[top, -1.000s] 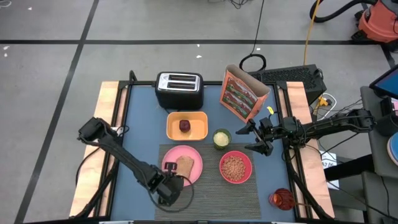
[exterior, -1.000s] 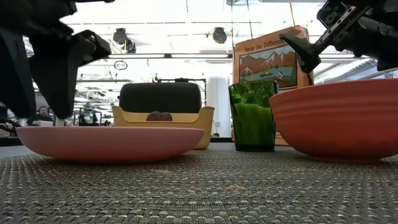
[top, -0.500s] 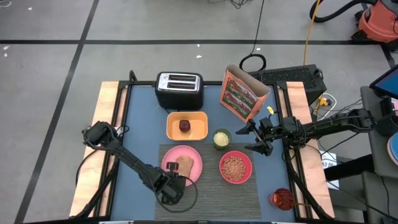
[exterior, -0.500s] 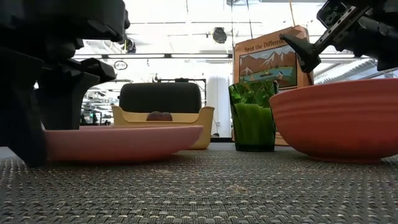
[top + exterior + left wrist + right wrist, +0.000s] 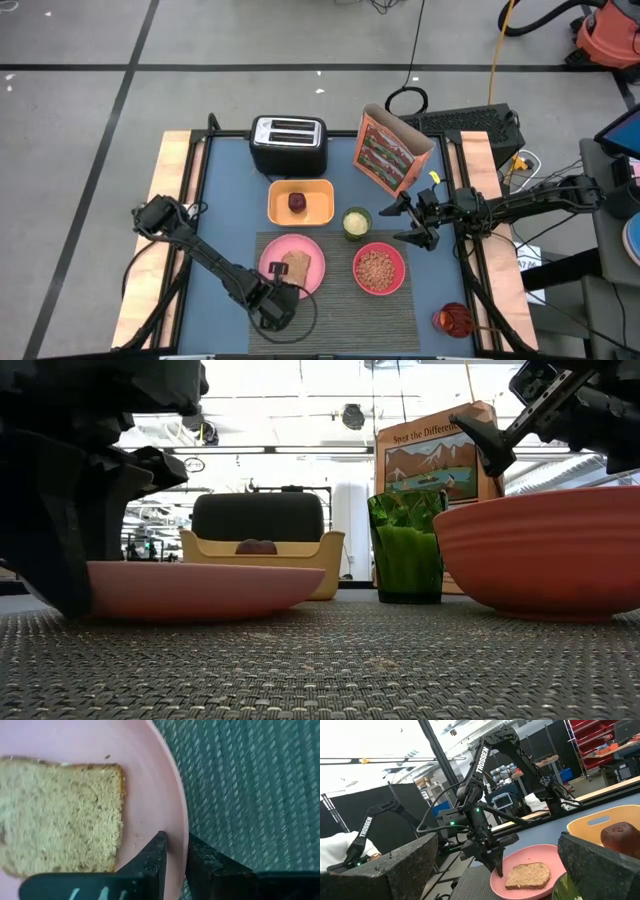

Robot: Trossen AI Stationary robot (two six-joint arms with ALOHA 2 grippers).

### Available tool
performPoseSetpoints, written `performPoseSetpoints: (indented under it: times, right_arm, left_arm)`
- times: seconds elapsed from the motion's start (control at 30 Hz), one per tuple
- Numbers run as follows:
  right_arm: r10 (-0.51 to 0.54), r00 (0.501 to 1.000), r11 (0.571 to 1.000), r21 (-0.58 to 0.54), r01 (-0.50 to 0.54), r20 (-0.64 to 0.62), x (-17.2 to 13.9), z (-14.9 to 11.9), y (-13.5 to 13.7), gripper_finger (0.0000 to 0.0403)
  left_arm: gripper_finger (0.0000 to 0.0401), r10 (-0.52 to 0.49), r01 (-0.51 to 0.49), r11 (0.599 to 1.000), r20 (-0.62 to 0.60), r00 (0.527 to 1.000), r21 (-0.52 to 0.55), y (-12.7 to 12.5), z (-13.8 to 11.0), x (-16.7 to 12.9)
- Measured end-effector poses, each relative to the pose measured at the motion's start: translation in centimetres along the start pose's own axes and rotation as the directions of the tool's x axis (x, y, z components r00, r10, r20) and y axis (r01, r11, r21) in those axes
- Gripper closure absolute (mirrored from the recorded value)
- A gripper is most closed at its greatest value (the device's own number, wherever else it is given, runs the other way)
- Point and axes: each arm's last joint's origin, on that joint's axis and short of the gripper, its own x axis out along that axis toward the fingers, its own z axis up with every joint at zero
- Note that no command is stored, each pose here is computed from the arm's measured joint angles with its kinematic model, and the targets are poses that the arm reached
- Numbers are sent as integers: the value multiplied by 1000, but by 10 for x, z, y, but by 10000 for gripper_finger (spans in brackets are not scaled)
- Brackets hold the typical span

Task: Arrange a breakfast setting
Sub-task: Adjust the pink plate on the gray table mat

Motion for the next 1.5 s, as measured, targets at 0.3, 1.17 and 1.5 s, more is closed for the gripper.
performPoseSetpoints:
  times: [0.3, 1.17, 1.5]
  right_arm:
    - [0, 1000, 1000, 0, 0, 0, 0, 0, 0, 3]
    - [0, 1000, 1000, 0, 0, 0, 0, 0, 0, 3]
    - [0, 1000, 1000, 0, 0, 0, 0, 0, 0, 3]
  left_arm:
    - [345, -199, 197, 980, 92, 976, 31, -29, 3, -5]
    - [328, -274, 275, 961, 149, 950, 13, -55, -4, -12]
    - [275, -273, 274, 962, 148, 951, 10, -55, -4, -12]
